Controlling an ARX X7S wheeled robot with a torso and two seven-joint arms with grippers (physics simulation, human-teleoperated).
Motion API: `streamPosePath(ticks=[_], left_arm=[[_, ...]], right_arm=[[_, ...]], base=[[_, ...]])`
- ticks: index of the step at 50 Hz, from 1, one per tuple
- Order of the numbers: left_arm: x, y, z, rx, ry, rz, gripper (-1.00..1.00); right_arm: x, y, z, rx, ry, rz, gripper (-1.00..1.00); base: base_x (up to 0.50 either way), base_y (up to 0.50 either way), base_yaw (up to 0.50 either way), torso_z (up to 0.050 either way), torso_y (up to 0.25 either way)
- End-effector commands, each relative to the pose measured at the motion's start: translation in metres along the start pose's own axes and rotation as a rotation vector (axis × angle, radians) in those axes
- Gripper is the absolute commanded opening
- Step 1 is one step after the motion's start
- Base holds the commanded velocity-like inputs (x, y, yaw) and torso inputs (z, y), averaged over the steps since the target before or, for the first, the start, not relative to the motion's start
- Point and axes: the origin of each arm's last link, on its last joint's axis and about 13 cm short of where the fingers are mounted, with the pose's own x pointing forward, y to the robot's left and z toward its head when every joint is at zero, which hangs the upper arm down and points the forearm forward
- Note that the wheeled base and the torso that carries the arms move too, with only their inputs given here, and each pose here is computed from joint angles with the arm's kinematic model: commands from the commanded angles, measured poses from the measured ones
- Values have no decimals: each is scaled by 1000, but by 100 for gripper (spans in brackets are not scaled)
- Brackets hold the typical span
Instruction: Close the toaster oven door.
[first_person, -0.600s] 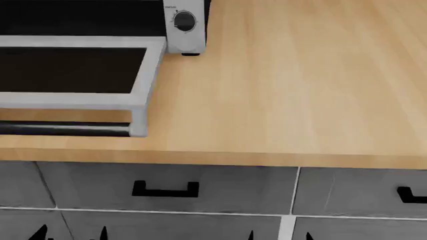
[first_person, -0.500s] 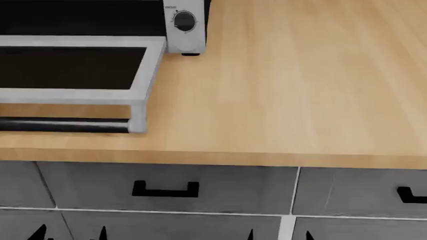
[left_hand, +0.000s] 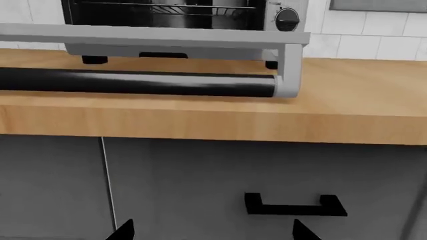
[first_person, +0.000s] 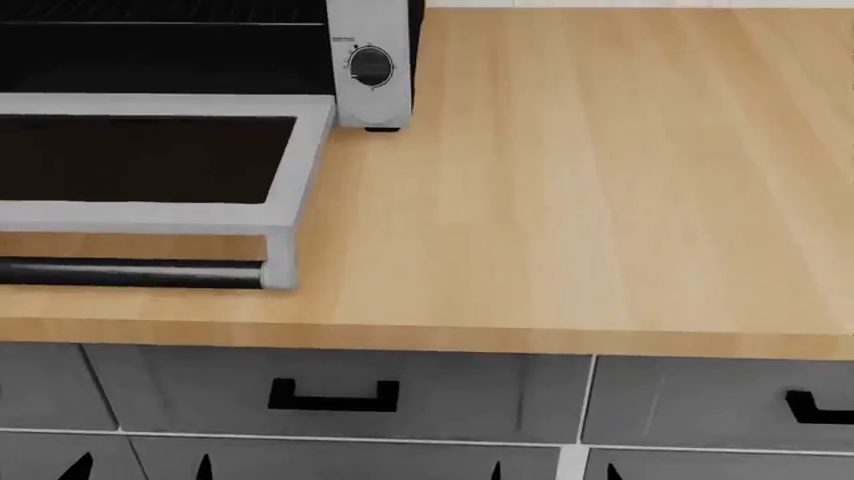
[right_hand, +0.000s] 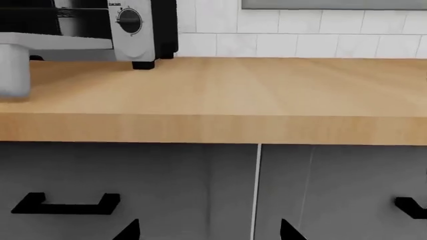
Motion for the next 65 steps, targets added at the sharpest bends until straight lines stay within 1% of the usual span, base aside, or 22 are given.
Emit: streamPosePath(ticks=[1,20,26,31,35,36,39,40,44,47,48,50,54,56,58,61,64,65], left_arm=[[-2,1,2,-14,-4,1,100],[-2,1,8,-5,-20,-5,100],[-3,2,9,-14,-26,-7,100],[0,5,23,-20,-23,17,100],[2,7,41,19,-38,6,100],[3,9,48,39,-50,-2,100],[6,13,68,40,-74,1,100],[7,14,72,53,-74,-10,100],[8,18,85,73,-80,-44,100],[11,21,98,78,-95,-82,100],[11,21,100,77,-93,-87,100],[14,24,108,90,-100,-96,100],[17,28,115,102,-96,-105,100],[18,29,118,92,-87,-122,100],[19,30,121,105,-64,-184,100],[24,33,126,98,-67,-190,100],[29,36,129,123,-94,-192,100],[30,37,131,117,-90,-190,100]], right_arm=[[-2,1,4,-2,-5,6,100],[-1,2,6,1,-12,15,100],[-1,3,7,0,-19,18,100],[1,-2,24,-13,-62,3,100],[4,-6,36,-28,-86,-6,100],[5,-6,41,-33,-98,-6,100],[7,-8,55,-41,-133,-8,100],[8,-9,62,-45,-150,-11,100],[11,-14,86,-62,-209,-20,100],[15,-18,109,-86,-273,-29,100],[15,-19,113,-88,-283,-29,100],[15,-20,130,-99,-332,-28,100],[17,-23,152,-120,-395,-37,100],[18,-25,163,-132,-420,-44,100],[19,-28,180,-150,-465,-50,100],[19,-31,200,-170,-513,-54,100],[17,-34,219,-176,-563,-63,100],[16,-35,224,-183,-577,-67,100]], base=[[0,0,0,50,0],[0,0,0,50,0],[0,0,0,50,0],[0,0,0,0,0],[0,0,0,0,0],[0,0,0,0,0],[0,0,0,0,0],[0,0,0,0,0],[0,0,0,0,0],[0,0,0,0,0],[0,0,0,0,0],[0,0,0,0,0],[0,0,0,0,0],[0,0,0,0,0],[0,0,0,0,0],[0,0,0,0,0],[0,0,0,0,0],[0,0,0,0,0]])
